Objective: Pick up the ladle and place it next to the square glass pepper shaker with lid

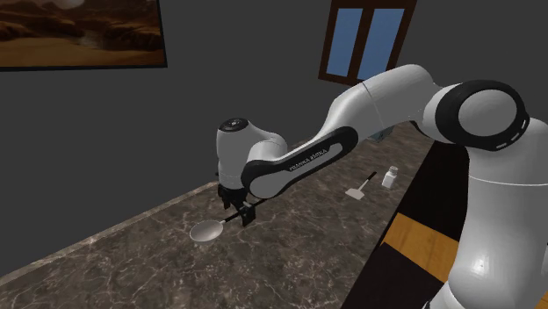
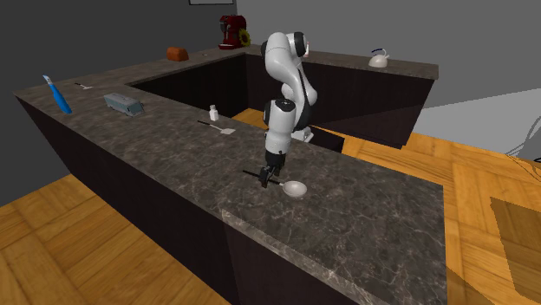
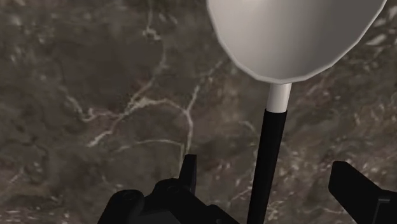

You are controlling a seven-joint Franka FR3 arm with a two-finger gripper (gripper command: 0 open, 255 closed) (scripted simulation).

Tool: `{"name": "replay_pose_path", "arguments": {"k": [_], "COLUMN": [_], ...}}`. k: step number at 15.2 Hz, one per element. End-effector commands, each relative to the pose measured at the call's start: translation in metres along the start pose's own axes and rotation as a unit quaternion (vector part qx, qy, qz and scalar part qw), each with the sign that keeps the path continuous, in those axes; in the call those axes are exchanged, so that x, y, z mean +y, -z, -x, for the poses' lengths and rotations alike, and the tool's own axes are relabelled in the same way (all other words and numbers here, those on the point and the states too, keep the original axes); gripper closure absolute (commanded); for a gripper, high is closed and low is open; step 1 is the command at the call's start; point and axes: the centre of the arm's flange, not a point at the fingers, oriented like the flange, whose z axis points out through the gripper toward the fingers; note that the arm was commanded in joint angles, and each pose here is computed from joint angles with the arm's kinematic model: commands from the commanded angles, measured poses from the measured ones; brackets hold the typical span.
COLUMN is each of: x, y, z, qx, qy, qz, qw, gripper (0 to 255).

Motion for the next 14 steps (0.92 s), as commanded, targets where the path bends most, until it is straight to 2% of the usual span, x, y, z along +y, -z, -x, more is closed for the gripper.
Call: {"name": "replay_pose_path", "arguments": {"k": [1,2,3,12,14], "x": [0.000,0.000,0.000,0.000,-0.001], "y": [0.000,0.000,0.000,0.000,0.010], "z": [0.000,0.000,0.000,0.000,-0.001], "qx": [0.000,0.000,0.000,0.000,0.000], "qy": [0.000,0.000,0.000,0.000,0.000], "qz": [0.000,0.000,0.000,0.000,0.000], "qw": [1.0000,1.0000,1.0000,1.0000,1.0000], "gripper": [0,0,255,255,255]}}
